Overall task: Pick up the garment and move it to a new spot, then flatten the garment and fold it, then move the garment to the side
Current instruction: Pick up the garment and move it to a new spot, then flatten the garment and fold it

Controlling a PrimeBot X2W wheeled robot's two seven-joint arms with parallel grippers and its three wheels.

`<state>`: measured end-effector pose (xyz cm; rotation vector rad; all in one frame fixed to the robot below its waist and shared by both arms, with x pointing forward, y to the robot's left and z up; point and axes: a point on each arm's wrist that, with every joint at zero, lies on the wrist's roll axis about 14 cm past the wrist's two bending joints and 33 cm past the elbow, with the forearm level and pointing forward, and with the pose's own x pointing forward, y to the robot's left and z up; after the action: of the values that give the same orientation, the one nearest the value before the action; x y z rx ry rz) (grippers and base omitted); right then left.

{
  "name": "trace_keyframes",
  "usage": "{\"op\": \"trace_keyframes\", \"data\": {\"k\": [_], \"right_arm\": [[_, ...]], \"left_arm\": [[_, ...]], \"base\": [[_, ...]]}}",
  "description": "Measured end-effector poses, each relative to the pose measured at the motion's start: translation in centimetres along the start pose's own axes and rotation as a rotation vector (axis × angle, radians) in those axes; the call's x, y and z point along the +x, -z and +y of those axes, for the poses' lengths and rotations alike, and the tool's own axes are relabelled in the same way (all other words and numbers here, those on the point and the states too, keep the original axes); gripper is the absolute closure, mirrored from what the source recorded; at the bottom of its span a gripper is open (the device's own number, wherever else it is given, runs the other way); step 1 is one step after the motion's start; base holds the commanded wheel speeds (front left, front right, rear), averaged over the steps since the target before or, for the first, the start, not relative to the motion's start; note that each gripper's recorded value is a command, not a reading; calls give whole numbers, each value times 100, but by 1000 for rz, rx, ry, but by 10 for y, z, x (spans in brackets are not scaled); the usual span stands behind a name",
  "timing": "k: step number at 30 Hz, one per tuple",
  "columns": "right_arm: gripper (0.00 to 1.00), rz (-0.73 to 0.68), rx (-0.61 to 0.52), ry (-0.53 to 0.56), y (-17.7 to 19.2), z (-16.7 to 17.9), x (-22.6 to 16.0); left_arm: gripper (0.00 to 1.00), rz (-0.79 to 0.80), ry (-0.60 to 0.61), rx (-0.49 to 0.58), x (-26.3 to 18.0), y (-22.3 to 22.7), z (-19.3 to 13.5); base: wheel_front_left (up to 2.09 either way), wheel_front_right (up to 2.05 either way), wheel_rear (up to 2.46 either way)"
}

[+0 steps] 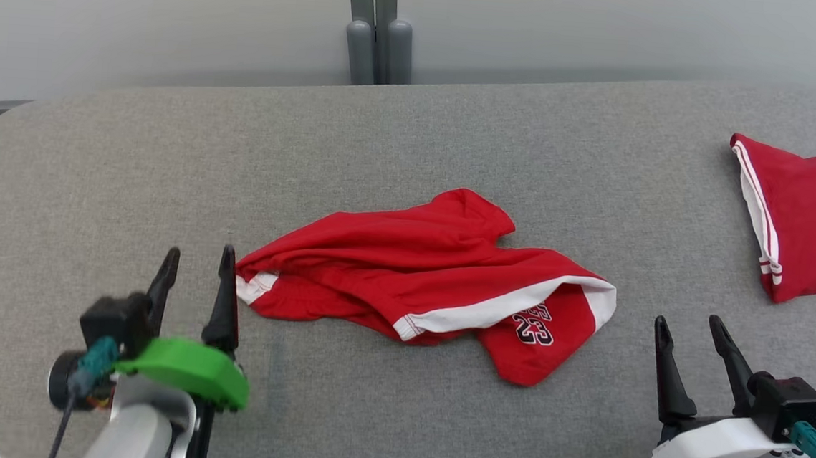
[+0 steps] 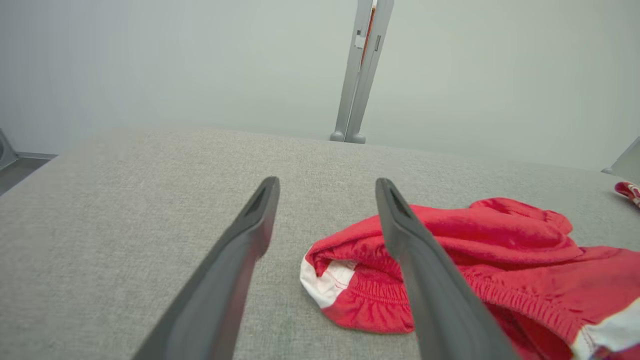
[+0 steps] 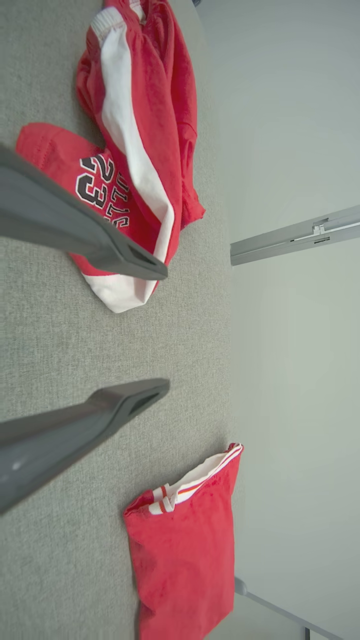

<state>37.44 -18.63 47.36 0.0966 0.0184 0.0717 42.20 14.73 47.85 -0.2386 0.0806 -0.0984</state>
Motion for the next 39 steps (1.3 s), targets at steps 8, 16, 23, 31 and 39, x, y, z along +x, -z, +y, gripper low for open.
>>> {"op": "trace_keyframes", "data": {"k": [8, 16, 23, 31, 39], "right_arm": [[0, -10, -27, 20, -5, -9, -21], [0, -1, -22, 57, -1, -17, -36], [0, -2, -22, 53, -1, -13, -36], [0, 2, -16, 45, 1, -9, -37], [0, -10, -18, 31, -3, -6, -32]], "left_arm": [[0, -78, -121, 2, -75, 0, 14], [0, -101, -153, 18, -109, -2, 31], [0, -103, -124, 38, -113, -2, 32], [0, -43, -43, -9, -111, 18, 10], [0, 132, 267, -155, -86, 60, -91]], "base": [[0, 0, 0], [0, 0, 0], [0, 0, 0], [0, 0, 0], [0, 0, 0]]}}
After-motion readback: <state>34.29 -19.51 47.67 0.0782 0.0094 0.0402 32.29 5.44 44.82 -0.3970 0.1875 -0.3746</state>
